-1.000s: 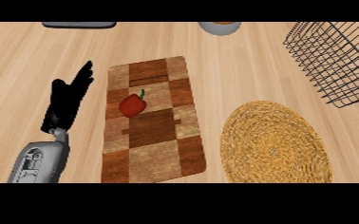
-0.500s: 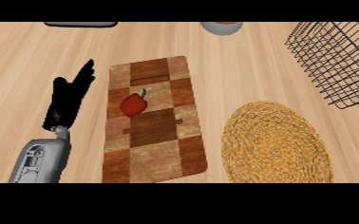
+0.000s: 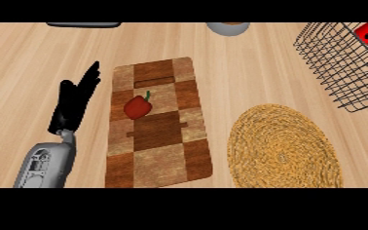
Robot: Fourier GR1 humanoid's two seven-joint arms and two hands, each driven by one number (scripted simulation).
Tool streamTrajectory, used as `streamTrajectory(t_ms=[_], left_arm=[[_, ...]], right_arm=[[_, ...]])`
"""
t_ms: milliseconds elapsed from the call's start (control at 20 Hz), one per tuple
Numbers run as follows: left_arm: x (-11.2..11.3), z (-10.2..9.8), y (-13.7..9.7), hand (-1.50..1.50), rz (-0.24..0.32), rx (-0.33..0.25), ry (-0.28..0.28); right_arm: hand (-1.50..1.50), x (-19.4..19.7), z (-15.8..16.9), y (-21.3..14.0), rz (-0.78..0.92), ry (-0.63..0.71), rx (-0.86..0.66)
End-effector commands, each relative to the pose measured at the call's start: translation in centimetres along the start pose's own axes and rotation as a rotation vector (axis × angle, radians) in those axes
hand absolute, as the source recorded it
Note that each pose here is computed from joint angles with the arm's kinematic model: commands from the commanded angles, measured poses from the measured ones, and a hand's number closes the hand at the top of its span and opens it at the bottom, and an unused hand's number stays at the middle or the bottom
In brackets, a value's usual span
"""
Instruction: Pick the can from the placemat and place it in the basket
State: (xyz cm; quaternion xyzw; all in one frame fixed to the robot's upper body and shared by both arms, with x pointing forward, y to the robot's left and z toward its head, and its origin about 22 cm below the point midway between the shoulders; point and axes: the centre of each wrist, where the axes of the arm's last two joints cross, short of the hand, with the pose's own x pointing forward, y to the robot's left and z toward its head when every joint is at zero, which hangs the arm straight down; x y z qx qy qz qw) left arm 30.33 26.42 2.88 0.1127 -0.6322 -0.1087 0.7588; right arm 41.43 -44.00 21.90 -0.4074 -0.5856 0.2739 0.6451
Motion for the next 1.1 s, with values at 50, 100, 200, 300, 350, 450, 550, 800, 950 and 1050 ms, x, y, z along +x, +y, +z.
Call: streamTrajectory(t_ms=[50,100,200,300,350,450,550,800,950,1050], left_arm=[[-0.7,-0.4,-0.2,0.00,0.005,-0.003,0.005],[0.4,-0.3,0.2,0.00,-0.004,0.002,0.011],[1.4,-0.3,0.3,0.00,-0.008,-0.001,0.000],[-0.7,0.1,-1.5,0.00,0.001,0.008,0.002],[0.1,-0.6,0.3,0.00,0.002,-0.005,-0.001],[-1.0,0.1,0.3,0.00,-0.007,0.001,0.000],[0.0,-1.0,2.0,0.00,0.009,0.011,0.000],[0.3,-0.2,2.1,0.00,0.000,0.019,0.011],[-0.3,0.8,1.4,0.00,0.009,0.005,0.005],[-0.3,0.2,0.5,0.00,0.013,0.013,-0.001]], right_arm=[[-1.50,-1.3,0.2,1.0,-0.122,-0.044,-0.122],[-1.50,-2.1,0.7,-0.6,-0.172,-0.032,-0.167],[-1.50,-0.4,0.3,-1.7,-0.228,-0.027,-0.238],[-1.50,-3.2,1.5,-2.7,-0.230,-0.008,-0.318],[-1.50,-2.8,1.4,-3.5,-0.251,0.002,-0.356],[-1.50,-3.7,2.0,-4.4,-0.295,0.047,-0.401],[-1.50,-5.1,2.8,-5.1,-0.320,0.075,-0.410],[-1.50,-8.8,6.8,-11.3,-0.395,0.172,-0.434],[-1.50,-12.8,9.8,-11.8,-0.382,0.188,-0.405],[-1.50,-14.6,11.2,-11.6,-0.429,0.168,-0.433]])
